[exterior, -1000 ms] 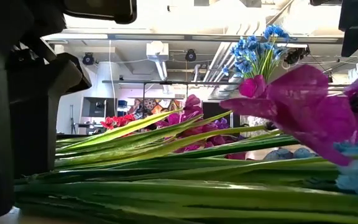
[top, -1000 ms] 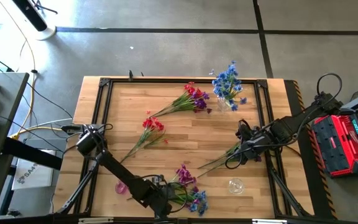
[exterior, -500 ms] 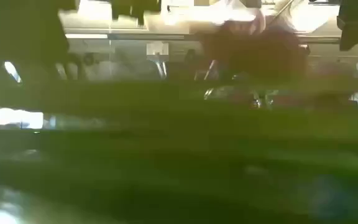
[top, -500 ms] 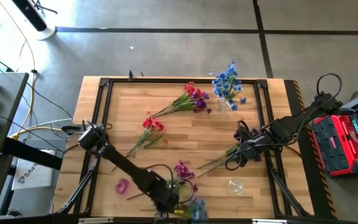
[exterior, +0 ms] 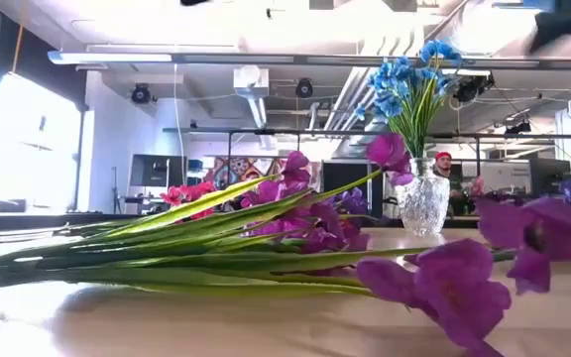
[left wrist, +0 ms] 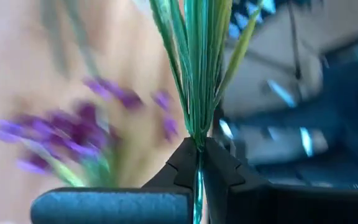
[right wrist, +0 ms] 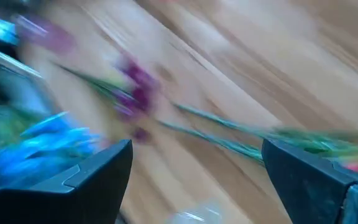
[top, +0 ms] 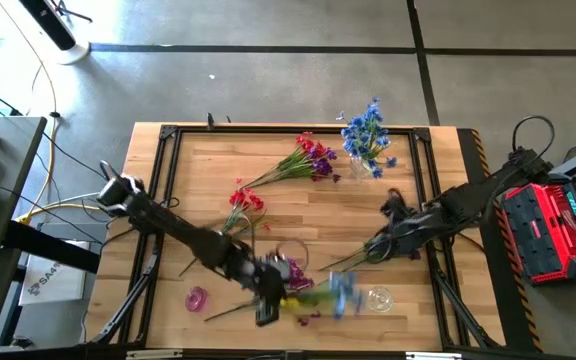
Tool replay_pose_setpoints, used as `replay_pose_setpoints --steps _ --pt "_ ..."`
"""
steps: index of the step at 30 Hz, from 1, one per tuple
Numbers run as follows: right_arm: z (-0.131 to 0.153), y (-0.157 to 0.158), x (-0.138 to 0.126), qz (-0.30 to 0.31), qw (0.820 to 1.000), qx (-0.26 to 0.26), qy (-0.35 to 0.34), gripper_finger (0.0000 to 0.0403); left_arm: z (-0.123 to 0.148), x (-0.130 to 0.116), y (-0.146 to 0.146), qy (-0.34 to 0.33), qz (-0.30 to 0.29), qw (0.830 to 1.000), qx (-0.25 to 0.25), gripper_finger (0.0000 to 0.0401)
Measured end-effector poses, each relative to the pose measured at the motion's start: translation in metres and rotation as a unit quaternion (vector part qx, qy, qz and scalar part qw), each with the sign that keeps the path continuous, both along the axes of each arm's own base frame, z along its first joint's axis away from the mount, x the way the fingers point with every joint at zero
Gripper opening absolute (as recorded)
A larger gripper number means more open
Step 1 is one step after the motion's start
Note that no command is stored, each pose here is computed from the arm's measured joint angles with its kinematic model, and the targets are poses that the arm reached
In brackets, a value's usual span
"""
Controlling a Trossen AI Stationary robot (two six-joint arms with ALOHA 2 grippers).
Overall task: Sort flowers into vase by color
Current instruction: Put the blue flower into the top transparent flower vase
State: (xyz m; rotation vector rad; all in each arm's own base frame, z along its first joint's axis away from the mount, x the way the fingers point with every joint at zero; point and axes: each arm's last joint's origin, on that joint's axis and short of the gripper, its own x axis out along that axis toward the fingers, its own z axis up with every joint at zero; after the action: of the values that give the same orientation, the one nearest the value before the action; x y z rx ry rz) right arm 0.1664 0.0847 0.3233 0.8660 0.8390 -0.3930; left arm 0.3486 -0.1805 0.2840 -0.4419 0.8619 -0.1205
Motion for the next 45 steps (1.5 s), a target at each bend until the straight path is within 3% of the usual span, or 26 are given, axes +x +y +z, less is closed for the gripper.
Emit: replay_pose_setpoints --steps 4,7,11,14,17,20,28,34,40,45 --pt "0.043 -0.012 -0.021 -0.019 0.992 -0.027 -0.124 0.0345 0.035 -0.013 0.018 -0.074 0.077 0.994 0.037 0.0" --pt "0.06 -0.021 -0.034 -0.036 0.984 -0.047 -0.17 0.0345 0.053 -0.02 0.03 -0.115 0.134 0.982 0.068 0.0" --pt "0.064 -0.025 -0.037 -0.056 0.977 -0.063 -0.195 0.0345 0.062 -0.021 0.046 -0.141 0.184 0.967 0.107 0.0" --pt "0.061 -0.017 -0.024 -0.039 0.974 -0.072 -0.211 0.0345 0.065 -0.013 0.058 -0.154 0.197 0.963 0.103 0.0" --pt "0.061 0.001 -0.004 0.013 0.966 -0.077 -0.246 0.0345 0.081 0.002 0.071 -0.231 0.175 0.956 0.05 0.0" --pt "0.067 0.021 0.015 0.053 0.947 -0.1 -0.301 0.0345 0.097 0.011 0.086 -0.302 0.14 0.942 0.046 0.0" --pt "0.079 0.036 0.039 0.034 0.896 -0.233 -0.377 0.0345 0.099 0.023 0.129 -0.319 0.093 0.943 0.019 0.0" --pt "0.082 0.013 0.05 -0.008 0.886 -0.282 -0.368 0.0339 0.101 0.027 0.151 -0.333 0.089 0.938 0.02 0.0" --pt "0.085 -0.015 0.061 -0.059 0.879 -0.31 -0.358 0.027 0.103 0.028 0.169 -0.341 0.091 0.936 0.019 0.0" --pt "0.086 -0.034 0.068 -0.055 0.877 -0.312 -0.361 0.015 0.102 0.028 0.181 -0.337 0.1 0.936 0.022 0.0"
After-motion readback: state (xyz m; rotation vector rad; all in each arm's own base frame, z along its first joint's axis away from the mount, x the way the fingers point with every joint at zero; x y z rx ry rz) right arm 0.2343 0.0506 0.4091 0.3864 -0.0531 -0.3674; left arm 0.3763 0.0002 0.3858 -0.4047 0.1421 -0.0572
